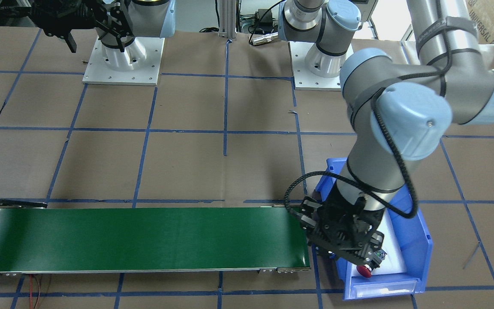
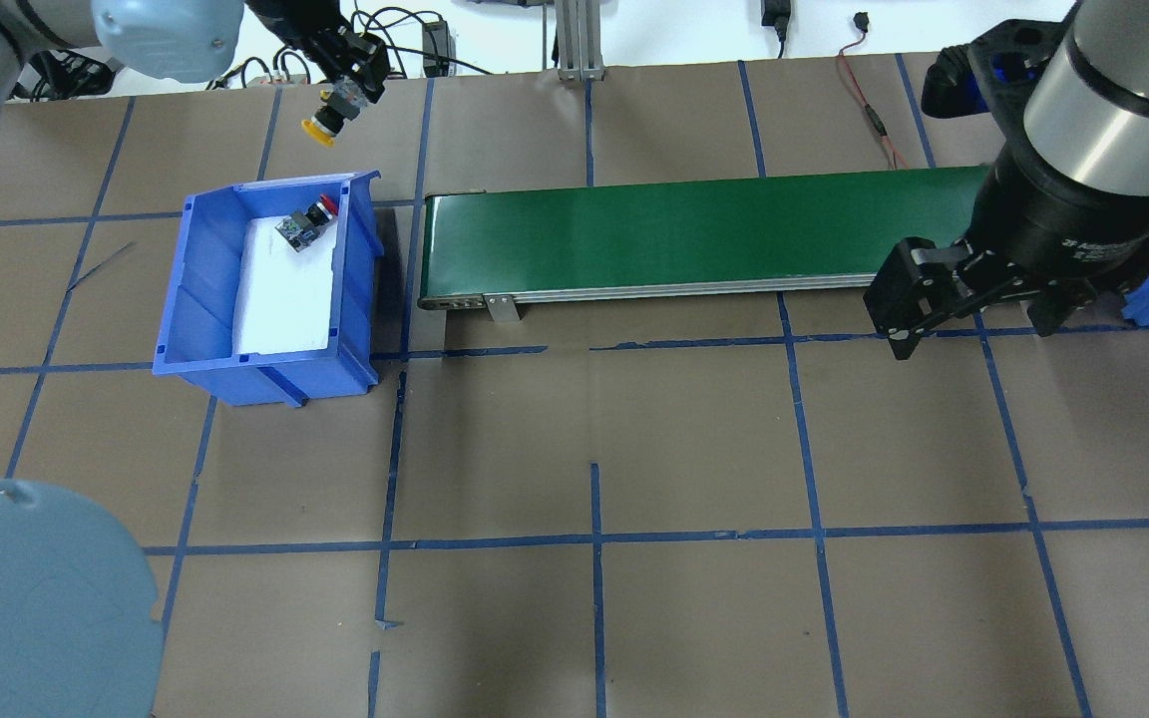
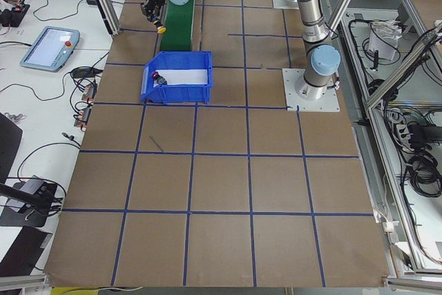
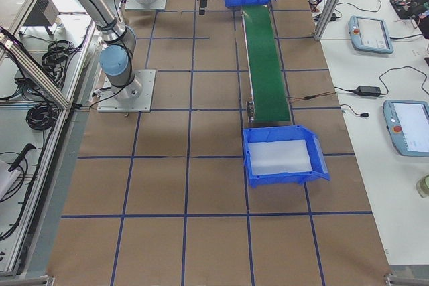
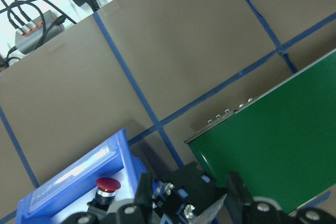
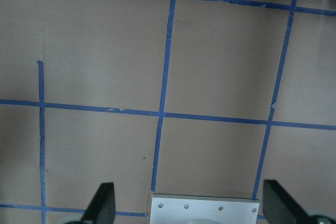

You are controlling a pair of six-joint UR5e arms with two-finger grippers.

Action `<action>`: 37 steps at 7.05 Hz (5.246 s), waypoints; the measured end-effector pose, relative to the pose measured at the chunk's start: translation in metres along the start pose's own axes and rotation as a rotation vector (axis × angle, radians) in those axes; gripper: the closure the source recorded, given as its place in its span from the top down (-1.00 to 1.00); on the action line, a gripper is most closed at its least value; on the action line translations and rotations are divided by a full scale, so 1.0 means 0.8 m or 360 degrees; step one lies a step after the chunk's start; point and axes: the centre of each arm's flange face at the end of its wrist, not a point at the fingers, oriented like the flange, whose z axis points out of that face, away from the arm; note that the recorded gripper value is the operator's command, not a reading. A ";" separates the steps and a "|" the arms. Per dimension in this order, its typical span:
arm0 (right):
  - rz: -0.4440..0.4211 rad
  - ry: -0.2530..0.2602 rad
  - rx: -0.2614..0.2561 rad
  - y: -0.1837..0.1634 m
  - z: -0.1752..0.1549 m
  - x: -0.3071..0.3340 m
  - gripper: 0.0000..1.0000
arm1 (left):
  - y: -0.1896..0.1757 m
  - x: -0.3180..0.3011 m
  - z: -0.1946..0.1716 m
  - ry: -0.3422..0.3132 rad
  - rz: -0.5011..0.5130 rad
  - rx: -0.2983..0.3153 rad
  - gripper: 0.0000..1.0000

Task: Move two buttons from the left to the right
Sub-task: 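Carry the yellow button to the belt while the right arm moves over it, then open the left gripper to set the yellow button on the green belt, then lower the right gripper onto the yellow button while the left arm returns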

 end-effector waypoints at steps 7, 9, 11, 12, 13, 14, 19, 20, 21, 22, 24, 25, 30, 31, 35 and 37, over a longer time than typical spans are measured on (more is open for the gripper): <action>0.0005 -0.0006 0.0081 -0.061 0.013 0.003 1.00 | -0.039 0.114 0.084 -0.0026 0.0013 -0.0049 0.21; -0.0001 -0.0022 0.0029 -0.082 0.030 0.003 1.00 | -0.041 0.139 0.081 -0.0025 0.0008 -0.0047 0.22; -0.0002 -0.0046 0.0025 -0.098 0.041 0.003 1.00 | -0.041 0.147 0.074 -0.0024 -0.0002 -0.0047 1.00; -0.0002 -0.0049 0.0032 -0.101 0.042 0.003 1.00 | -0.040 0.143 0.067 -0.0026 -0.0012 -0.0039 1.00; -0.0001 -0.0050 0.0040 -0.103 0.043 0.004 1.00 | -0.038 0.124 0.059 -0.0034 -0.0044 -0.0033 1.00; -0.0001 -0.0050 0.0046 -0.104 0.043 0.004 1.00 | -0.030 0.081 0.052 -0.0047 -0.0117 -0.0040 1.00; -0.0083 -0.0046 0.0099 -0.134 0.058 0.002 1.00 | 0.074 -0.194 0.076 -0.0015 -0.0566 -0.0103 1.00; -0.0180 -0.0042 0.0113 -0.148 0.067 0.000 1.00 | 0.080 -0.205 0.084 -0.0011 -0.0526 -0.0110 1.00; -0.0325 -0.0036 0.0123 -0.167 0.082 0.000 1.00 | 0.084 -0.208 0.089 -0.0003 -0.0437 -0.0121 1.00; -0.0521 -0.0025 0.0151 -0.189 0.100 -0.002 1.00 | 0.088 -0.209 0.094 0.0003 -0.0314 -0.0137 1.00; -0.0957 -0.0062 0.0187 -0.218 0.132 -0.012 1.00 | 0.094 -0.205 0.103 0.0023 -0.0127 -0.0175 1.00; -0.1151 -0.0100 0.0206 -0.229 0.148 -0.026 1.00 | 0.100 -0.203 0.111 0.0039 -0.0066 -0.0193 1.00; -0.2119 -0.0080 0.0295 -0.292 0.258 -0.101 0.99 | 0.136 -0.233 0.134 0.0088 0.0146 -0.0230 0.96; -0.2197 -0.0068 0.0304 -0.299 0.264 -0.099 0.98 | 0.138 -0.230 0.143 0.0103 0.0154 -0.0240 0.96; -0.2290 -0.0020 0.0359 -0.346 0.288 -0.102 0.99 | 0.148 -0.216 0.168 0.0158 0.0160 -0.0281 0.86; -0.2306 -0.0020 0.0365 -0.375 0.298 -0.111 0.99 | 0.152 -0.215 0.176 0.0161 0.0158 -0.0285 0.86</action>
